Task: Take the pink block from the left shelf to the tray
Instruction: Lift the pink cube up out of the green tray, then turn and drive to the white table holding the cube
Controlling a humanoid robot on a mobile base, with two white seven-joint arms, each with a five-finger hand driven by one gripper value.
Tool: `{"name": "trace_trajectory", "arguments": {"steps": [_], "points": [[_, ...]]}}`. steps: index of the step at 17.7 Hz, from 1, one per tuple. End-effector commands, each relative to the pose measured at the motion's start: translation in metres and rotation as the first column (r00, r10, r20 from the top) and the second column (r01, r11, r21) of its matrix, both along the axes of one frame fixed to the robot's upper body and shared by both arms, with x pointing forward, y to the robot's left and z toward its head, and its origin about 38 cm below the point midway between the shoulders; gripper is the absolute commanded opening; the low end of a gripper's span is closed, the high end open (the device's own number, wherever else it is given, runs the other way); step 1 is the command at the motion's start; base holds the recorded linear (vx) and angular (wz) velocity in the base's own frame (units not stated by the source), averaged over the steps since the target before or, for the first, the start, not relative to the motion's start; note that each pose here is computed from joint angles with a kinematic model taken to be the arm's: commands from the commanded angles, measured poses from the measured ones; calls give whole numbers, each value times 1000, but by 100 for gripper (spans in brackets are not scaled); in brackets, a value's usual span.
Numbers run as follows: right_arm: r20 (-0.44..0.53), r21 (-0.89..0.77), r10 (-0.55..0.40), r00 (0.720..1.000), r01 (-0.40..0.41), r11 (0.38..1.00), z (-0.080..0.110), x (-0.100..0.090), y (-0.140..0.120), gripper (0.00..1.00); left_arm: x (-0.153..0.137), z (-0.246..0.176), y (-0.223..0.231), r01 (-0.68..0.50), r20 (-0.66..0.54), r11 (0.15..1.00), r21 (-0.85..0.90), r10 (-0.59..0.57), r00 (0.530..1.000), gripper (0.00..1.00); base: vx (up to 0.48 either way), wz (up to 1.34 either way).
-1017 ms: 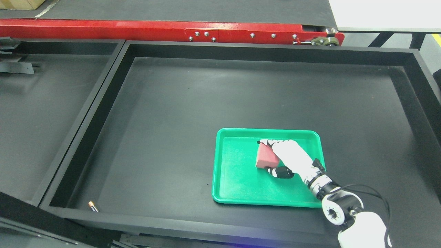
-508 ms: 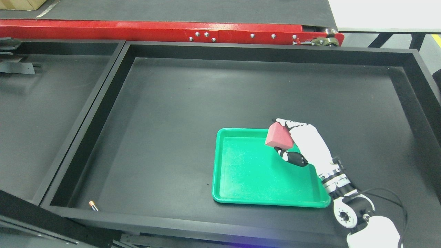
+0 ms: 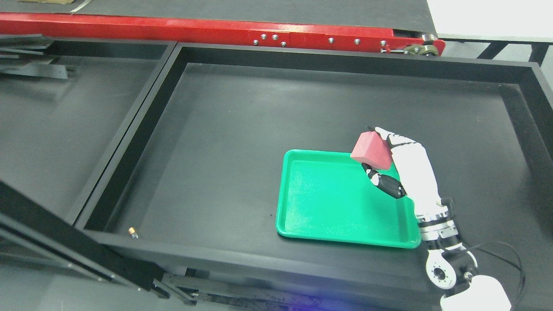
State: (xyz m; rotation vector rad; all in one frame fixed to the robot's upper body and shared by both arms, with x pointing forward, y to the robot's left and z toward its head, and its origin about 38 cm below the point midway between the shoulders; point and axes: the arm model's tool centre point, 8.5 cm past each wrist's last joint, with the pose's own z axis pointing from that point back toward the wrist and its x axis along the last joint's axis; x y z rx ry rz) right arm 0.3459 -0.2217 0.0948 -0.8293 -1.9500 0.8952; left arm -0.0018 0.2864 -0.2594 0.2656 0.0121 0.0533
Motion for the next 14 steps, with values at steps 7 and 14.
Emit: {"name": "trace_trajectory", "arguments": {"steps": [7, 14], "points": [[83, 92, -58, 995, 50, 995, 9, -25, -12, 3, 25, 1, 11, 4, 47, 1000, 17, -4, 999, 100, -152, 270], [76, 104, -49, 996, 41, 994, 7, -27, -6, 3, 25, 1, 11, 4, 47, 1000, 17, -4, 999, 100, -195, 697]]}}
